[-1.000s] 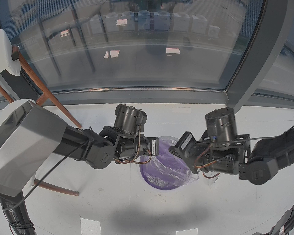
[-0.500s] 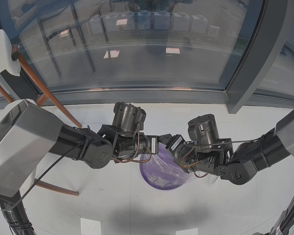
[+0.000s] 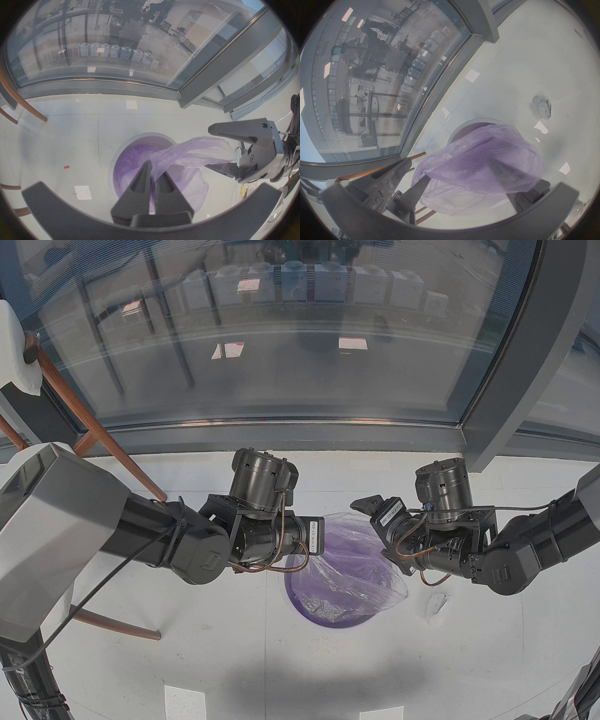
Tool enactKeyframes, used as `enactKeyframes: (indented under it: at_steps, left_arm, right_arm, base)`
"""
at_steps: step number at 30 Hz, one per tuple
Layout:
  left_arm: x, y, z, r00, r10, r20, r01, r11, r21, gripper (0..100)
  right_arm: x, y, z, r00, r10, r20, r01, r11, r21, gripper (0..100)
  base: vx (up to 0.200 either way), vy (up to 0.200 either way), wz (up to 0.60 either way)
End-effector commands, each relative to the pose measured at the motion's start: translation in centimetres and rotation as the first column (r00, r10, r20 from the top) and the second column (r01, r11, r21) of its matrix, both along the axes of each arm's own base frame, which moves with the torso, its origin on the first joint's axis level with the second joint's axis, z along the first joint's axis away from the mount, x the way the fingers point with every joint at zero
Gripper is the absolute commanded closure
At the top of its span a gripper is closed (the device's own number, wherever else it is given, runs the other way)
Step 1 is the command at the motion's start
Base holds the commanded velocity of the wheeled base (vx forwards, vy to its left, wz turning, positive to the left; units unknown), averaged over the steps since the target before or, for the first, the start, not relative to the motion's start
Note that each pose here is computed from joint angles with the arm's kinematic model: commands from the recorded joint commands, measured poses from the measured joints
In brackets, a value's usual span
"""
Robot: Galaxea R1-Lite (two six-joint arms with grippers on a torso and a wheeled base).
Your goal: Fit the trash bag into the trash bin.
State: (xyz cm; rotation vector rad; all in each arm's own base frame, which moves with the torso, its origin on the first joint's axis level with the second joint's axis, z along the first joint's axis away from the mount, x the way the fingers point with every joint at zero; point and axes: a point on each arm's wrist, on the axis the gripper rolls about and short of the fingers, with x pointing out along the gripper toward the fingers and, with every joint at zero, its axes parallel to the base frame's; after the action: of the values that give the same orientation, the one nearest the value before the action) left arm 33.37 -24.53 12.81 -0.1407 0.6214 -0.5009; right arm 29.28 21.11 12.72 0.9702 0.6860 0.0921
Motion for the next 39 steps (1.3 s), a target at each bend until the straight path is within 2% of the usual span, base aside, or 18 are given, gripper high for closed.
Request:
enactKeyframes:
  at_steps: [1,6,7,16,22,25,29,33,34,39]
  left_arm:
    - [0.0,-0.1,-0.1,1.000,-0.001,-0.001,0.001,1.000,0.001,100]
    - [-0.3,-0.4,-0.1,1.000,-0.011,-0.001,0.011,1.000,0.000,100]
    - [-0.3,-0.4,-0.1,1.000,-0.011,-0.003,0.011,1.000,0.001,100]
    - [-0.3,-0.3,0.0,1.000,-0.010,-0.001,0.010,1.000,-0.002,100]
    - [-0.3,-0.3,-0.1,1.000,-0.009,-0.005,0.009,1.000,0.000,100]
    - [-0.3,-0.3,0.0,1.000,-0.011,-0.002,0.011,1.000,-0.004,100]
    - [-0.1,-0.5,0.3,0.999,0.001,0.034,0.000,0.998,-0.056,100]
    - [-0.4,-0.4,0.3,0.999,-0.028,0.031,0.030,0.995,-0.092,100]
    - [-0.5,-0.4,0.2,0.999,-0.040,0.023,0.042,0.995,-0.094,0]
    - [-0.6,-0.4,0.6,0.998,-0.042,0.041,0.047,0.992,-0.116,0]
  right_arm:
    - [0.0,0.0,0.0,1.000,0.009,0.011,-0.008,1.000,-0.016,0]
    - [0.3,0.2,-0.9,1.000,0.017,0.021,-0.015,0.997,-0.070,0]
    - [0.3,0.2,-0.9,1.000,0.016,0.022,-0.015,0.997,-0.071,100]
    - [0.4,0.2,-1.2,1.000,0.019,0.018,-0.018,0.996,-0.090,100]
    - [0.5,-0.3,-1.6,1.000,0.024,0.017,-0.021,0.992,-0.124,100]
    - [0.6,-0.8,-1.9,0.999,0.036,0.020,-0.033,0.986,-0.165,100]
    - [1.0,-1.7,-1.8,0.995,0.059,0.082,-0.041,0.978,-0.206,100]
    - [1.3,-1.7,-1.4,0.987,0.059,0.149,-0.031,0.983,-0.180,100]
    - [1.3,-1.6,-1.4,0.986,0.060,0.157,-0.032,0.983,-0.180,100]
    - [1.5,-1.8,-1.9,0.985,0.069,0.158,-0.035,0.978,-0.204,100]
  base:
    - [0.000,0.000,0.00]
    - [0.000,0.000,0.00]
    - [0.000,0.000,0.00]
    - [0.000,0.000,0.00]
    - [0.000,0.000,0.00]
    - [0.000,0.000,0.00]
    - [0.000,0.000,0.00]
    - [0.000,0.000,0.00]
    - [0.000,0.000,0.00]
    - [0.000,0.000,0.00]
